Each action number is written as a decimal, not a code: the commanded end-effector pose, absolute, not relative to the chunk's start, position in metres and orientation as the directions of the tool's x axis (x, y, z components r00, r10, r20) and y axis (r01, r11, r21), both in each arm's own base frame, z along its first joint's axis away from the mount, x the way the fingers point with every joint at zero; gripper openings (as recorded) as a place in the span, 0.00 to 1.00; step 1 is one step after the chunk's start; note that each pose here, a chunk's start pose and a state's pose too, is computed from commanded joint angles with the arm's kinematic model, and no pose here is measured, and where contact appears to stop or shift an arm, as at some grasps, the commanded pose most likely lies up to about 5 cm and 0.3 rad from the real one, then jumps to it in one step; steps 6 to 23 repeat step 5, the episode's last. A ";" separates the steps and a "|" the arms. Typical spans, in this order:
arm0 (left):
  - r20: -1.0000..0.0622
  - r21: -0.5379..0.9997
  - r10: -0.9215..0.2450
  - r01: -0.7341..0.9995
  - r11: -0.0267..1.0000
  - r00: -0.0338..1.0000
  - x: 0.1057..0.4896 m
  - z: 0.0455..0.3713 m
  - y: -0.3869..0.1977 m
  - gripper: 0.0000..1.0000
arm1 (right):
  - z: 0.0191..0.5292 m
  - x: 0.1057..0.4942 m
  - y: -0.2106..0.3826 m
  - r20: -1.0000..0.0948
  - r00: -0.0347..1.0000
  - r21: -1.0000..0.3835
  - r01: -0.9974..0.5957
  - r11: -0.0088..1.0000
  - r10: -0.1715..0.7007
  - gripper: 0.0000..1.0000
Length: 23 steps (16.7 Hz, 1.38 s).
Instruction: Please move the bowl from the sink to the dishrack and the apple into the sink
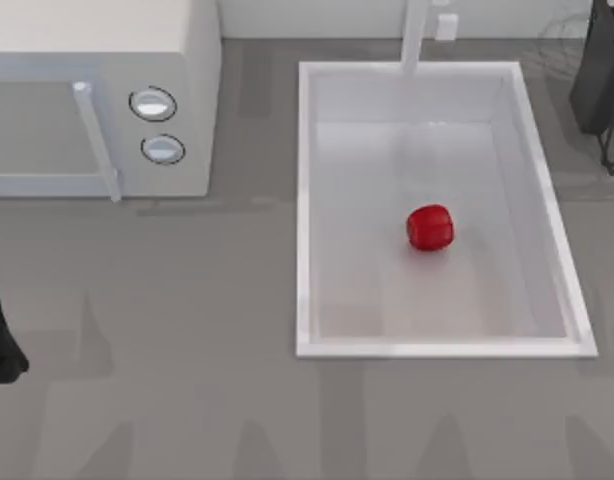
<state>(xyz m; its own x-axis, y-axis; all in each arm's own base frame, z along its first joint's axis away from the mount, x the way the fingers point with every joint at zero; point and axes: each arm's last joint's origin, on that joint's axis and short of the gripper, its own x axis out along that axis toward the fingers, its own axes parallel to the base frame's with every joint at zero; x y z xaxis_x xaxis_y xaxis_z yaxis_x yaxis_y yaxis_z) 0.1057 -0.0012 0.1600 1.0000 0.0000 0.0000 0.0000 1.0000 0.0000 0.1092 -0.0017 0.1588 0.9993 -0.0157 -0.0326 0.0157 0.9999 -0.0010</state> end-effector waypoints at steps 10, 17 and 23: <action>0.000 0.000 0.000 0.000 1.000 1.000 0.106 0.160 -0.001 1.00 | 0.160 0.106 -0.001 0.000 1.000 0.000 0.000 1.000 0.000 1.00; 0.000 0.000 0.000 0.000 1.000 1.000 0.106 0.160 -0.001 1.00 | 0.160 0.106 -0.001 0.000 1.000 0.000 0.000 1.000 0.000 1.00; 0.000 0.000 0.000 0.000 1.000 1.000 0.106 0.160 -0.001 1.00 | 0.160 0.106 -0.001 0.000 1.000 0.000 0.000 1.000 0.000 1.00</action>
